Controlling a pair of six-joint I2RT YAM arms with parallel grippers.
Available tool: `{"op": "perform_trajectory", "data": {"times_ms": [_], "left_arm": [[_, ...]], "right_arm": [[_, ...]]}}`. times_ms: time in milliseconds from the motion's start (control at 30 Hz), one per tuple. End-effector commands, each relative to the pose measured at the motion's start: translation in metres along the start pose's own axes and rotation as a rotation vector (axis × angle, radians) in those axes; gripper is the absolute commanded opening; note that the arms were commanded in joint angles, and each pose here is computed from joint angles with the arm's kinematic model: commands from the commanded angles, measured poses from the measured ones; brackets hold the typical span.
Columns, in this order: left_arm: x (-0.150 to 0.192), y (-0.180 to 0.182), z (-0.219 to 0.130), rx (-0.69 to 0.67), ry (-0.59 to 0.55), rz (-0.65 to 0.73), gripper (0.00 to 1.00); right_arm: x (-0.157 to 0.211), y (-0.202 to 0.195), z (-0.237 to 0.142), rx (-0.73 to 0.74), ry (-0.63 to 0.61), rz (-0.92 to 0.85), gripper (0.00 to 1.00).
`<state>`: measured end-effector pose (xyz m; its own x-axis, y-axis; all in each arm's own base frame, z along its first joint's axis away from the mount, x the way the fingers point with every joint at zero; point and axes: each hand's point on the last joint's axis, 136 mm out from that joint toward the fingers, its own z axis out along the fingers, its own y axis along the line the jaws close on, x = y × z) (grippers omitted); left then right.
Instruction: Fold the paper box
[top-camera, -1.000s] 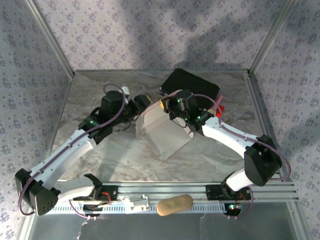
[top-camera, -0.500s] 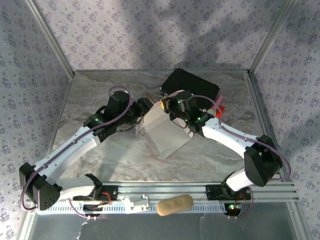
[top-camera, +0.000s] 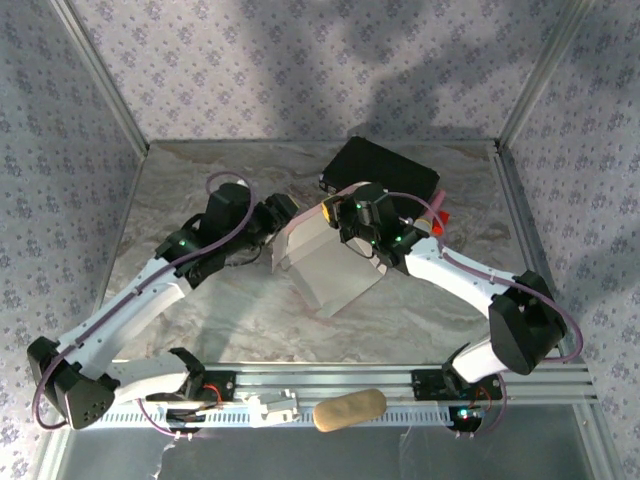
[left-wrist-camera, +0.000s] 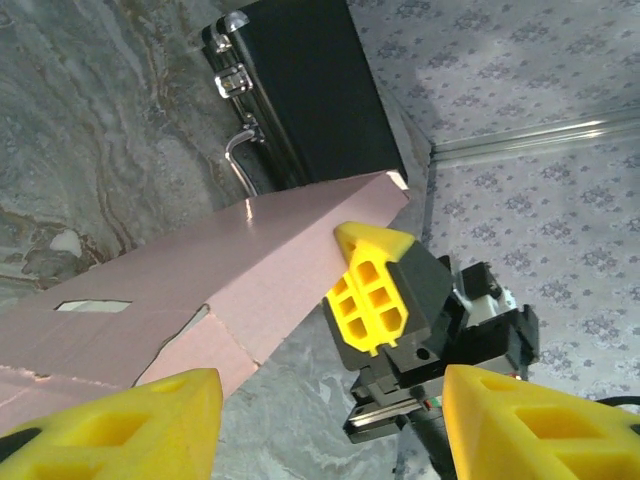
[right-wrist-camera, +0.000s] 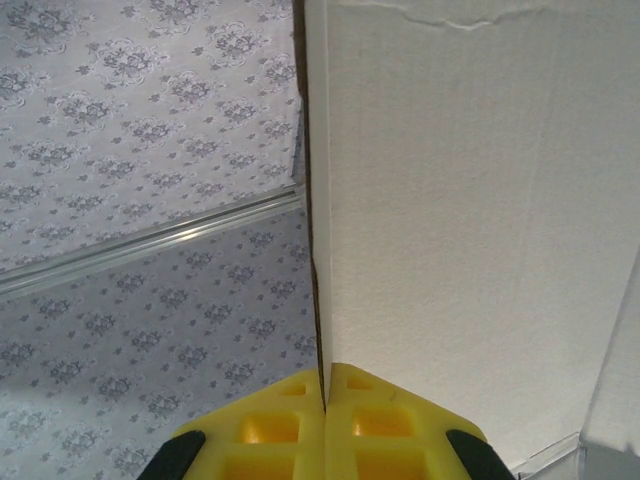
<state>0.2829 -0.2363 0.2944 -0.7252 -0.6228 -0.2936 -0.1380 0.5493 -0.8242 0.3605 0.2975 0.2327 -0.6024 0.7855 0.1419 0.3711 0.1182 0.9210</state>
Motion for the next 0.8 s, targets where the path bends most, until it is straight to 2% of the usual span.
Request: {"op": "perform_trajectory", "data": {"times_ms": [0, 567, 767], "left_arm": [[0.0, -0.006, 0.005, 0.002, 0.02, 0.023, 0.6], [0.018, -0.008, 0.039, -0.007, 0.093, 0.043, 0.59], [0.02, -0.01, 0.037, -0.014, 0.084, 0.034, 0.59]], "right_arm": [[0.001, 0.012, -0.005, -0.041, -0.011, 0.005, 0.0], [0.003, 0.014, -0.006, -0.05, -0.006, 0.004, 0.0], [0.002, 0.014, -0.006, -0.052, -0.008, 0.005, 0.0]]}}
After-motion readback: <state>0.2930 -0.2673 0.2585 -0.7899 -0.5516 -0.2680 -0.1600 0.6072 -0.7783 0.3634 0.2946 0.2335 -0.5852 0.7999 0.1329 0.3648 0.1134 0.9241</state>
